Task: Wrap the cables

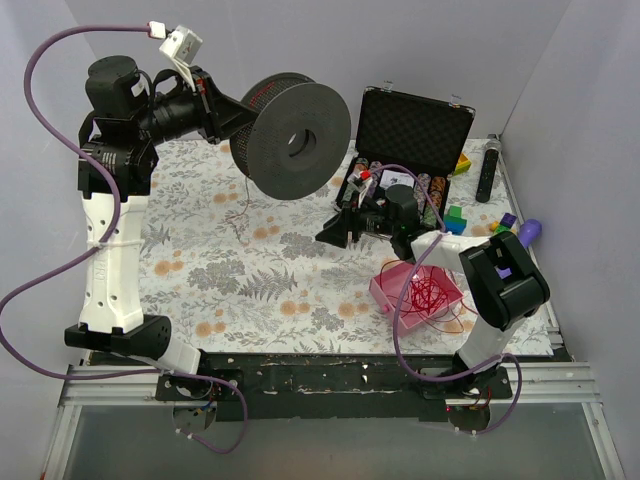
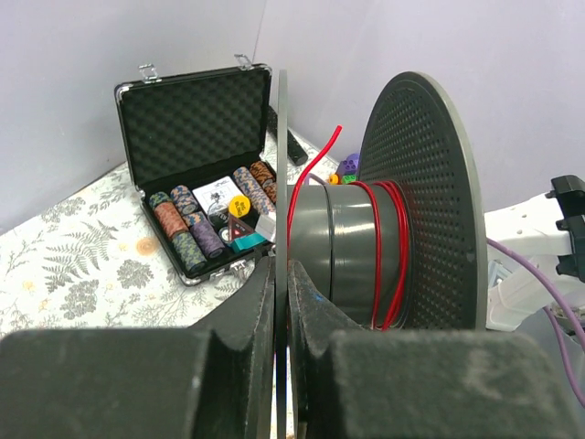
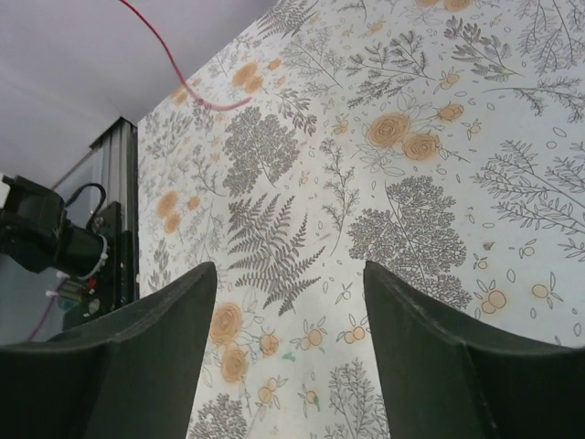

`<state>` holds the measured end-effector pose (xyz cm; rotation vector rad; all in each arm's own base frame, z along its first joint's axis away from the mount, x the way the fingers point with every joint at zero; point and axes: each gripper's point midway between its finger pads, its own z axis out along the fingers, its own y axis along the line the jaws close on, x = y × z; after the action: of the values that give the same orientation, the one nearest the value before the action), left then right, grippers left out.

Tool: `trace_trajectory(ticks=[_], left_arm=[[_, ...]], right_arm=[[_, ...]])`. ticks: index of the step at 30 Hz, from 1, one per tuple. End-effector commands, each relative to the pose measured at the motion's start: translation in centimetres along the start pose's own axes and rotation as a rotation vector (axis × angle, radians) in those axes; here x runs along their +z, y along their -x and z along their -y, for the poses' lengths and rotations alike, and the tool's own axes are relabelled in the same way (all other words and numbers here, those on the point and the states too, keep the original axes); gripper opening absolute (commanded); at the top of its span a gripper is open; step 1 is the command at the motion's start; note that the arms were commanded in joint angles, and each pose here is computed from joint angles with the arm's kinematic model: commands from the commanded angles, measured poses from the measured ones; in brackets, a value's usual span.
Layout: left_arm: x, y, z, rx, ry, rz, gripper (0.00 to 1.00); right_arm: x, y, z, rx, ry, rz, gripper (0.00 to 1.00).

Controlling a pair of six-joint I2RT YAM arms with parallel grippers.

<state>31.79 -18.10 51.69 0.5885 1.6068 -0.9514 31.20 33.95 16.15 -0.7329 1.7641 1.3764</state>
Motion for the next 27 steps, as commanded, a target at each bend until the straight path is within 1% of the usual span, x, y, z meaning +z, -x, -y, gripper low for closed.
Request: trace_trajectory(ticks=[1,2,6,7,9,11,13,15,20,22,24,27], left_arm=[[-1.1,2.1,2.3,0.069,-0.050,0.044,0.00],[-1.2,2.3,2.4,0.075,-0.050,0.047,0.00],[-1.5,2.5,3.1,0.088,-0.067,0.044,0.00],[-1.6,2.5,3.4,0.090,-0.078,0.043,0.00],[-1.6,2.3,3.7,0.089,-0.103,0.035,0.00],[-1.5,2.1,3.9,0.080,-0.120,0.034,0.00],[-1.7,2.0,4.4,0.085,-0.140,0.030,0.00],[-1.8,2.0,4.7,0.092,-0.158,0.028,0.00],[-2.1,2.2,5.7,0.115,-0.202,0.029,0.00],[-2.3,2.2,6.0,0.124,-0.211,0.029,0.00],[-2.4,2.3,6.3,0.127,-0.220,0.028,0.00],[-2.5,2.4,6.3,0.134,-0.214,0.031,0.00]], right_arm=[[-0.9,2.1,-2.2,-0.143,0.053,0.071,0.82],[-1.2,2.0,-2.4,-0.169,0.048,0.071,0.84],[-2.8,1.7,-3.7,-0.275,0.030,0.072,0.86],[-3.1,1.7,-4.2,-0.325,0.036,0.076,0.86],[-3.8,2.0,-6.4,-0.486,0.087,0.100,0.87],[-4.3,2.2,-7.4,-0.631,0.113,0.118,0.91],[-4.4,2.7,-7.7,-0.725,0.121,0.129,0.93],[-4.2,3.0,-7.6,-0.815,0.138,0.114,0.93],[-1.9,2.8,-8.8,-0.914,0.252,0.029,0.93],[-0.6,3.0,-9.3,-0.923,0.285,-0.005,0.93],[0.7,3.7,-9.5,-0.928,0.290,0.004,0.93],[1.9,4.8,-10.0,-0.897,0.312,0.085,0.93]])
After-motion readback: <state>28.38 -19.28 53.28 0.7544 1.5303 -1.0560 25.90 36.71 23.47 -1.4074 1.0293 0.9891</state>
